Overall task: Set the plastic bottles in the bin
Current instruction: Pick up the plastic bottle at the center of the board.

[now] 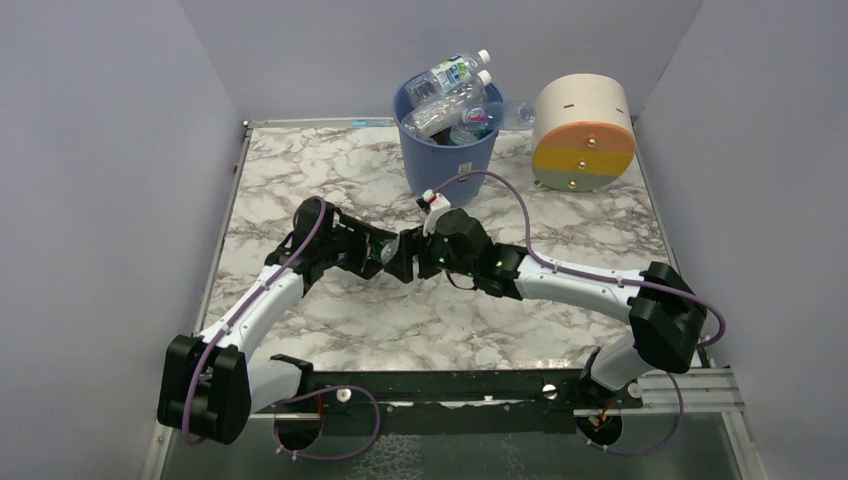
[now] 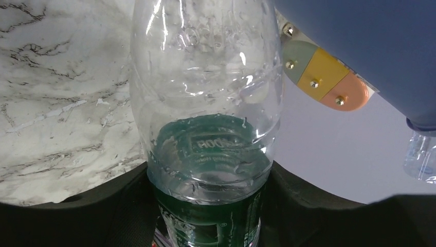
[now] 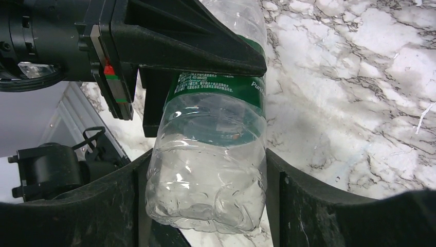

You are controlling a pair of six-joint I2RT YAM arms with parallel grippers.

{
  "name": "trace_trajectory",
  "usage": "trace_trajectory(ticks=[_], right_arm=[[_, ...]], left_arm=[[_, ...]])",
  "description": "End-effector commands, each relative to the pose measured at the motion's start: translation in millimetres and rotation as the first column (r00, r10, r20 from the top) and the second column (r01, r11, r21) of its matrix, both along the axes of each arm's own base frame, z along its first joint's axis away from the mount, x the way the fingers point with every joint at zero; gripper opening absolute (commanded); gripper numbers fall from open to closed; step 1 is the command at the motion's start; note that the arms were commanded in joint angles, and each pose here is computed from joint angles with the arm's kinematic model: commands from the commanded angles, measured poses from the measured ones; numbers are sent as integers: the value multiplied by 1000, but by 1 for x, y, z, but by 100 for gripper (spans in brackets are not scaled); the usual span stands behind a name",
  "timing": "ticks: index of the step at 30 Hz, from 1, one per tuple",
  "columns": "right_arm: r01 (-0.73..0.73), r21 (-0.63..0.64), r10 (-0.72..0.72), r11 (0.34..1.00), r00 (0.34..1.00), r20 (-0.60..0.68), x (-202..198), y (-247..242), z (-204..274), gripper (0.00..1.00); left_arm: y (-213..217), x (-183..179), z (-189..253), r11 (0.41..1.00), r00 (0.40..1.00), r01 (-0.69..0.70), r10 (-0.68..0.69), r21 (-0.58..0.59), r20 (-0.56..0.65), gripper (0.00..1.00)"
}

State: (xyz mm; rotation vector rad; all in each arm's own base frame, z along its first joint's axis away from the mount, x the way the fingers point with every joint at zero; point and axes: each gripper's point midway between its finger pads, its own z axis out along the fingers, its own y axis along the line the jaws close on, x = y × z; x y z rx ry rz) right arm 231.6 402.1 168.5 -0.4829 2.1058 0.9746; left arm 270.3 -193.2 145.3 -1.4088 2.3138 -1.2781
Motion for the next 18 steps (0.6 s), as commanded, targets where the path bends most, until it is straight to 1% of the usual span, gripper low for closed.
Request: trace_trajectory(ticks=[1, 2, 3, 4, 6, 10, 14, 15, 16, 18], right_arm=[[28, 14, -28, 1000, 999, 41, 7, 4, 16, 66], [30, 12, -31, 999, 999, 43, 8, 3, 17, 66], [36, 9, -36, 999, 998, 44, 8, 2, 17, 66], [39, 7, -39, 999, 998, 45, 9, 1, 17, 66], [43, 4, -44, 999, 998, 45, 9, 0, 18, 65], [39, -2, -39, 999, 998, 44, 7, -2, 24, 65], [23, -24, -22, 999, 999, 41, 4, -5, 34, 65], [28, -28, -27, 999, 999, 44, 4, -8, 36, 65], [36, -34, -35, 999, 999, 42, 6, -12, 38, 65], [44, -28, -43, 999, 998, 40, 9, -18, 45, 65]], left_arm=[[-8, 5, 23, 999, 997, 43, -41, -29, 59, 70], [-8, 6, 24, 998, 996, 50, -49, -22, 70, 74], [-8, 7, 26, 998, 995, 56, -55, -14, 88, 81], [-8, 9, 30, 998, 991, 67, -66, -2, 115, 84], [-8, 13, 39, 996, 980, 90, -92, 21, 179, 98], [-10, 21, 61, 989, 932, 131, -146, 66, 332, 99], [-12, 22, 89, 981, 828, 165, -196, 106, 526, 99], [-13, 22, 99, 980, 787, 168, -201, 110, 583, 99], [-12, 20, 105, 979, 757, 168, -204, 118, 621, 99], [-9, 16, 111, 975, 722, 157, -221, 155, 656, 99]])
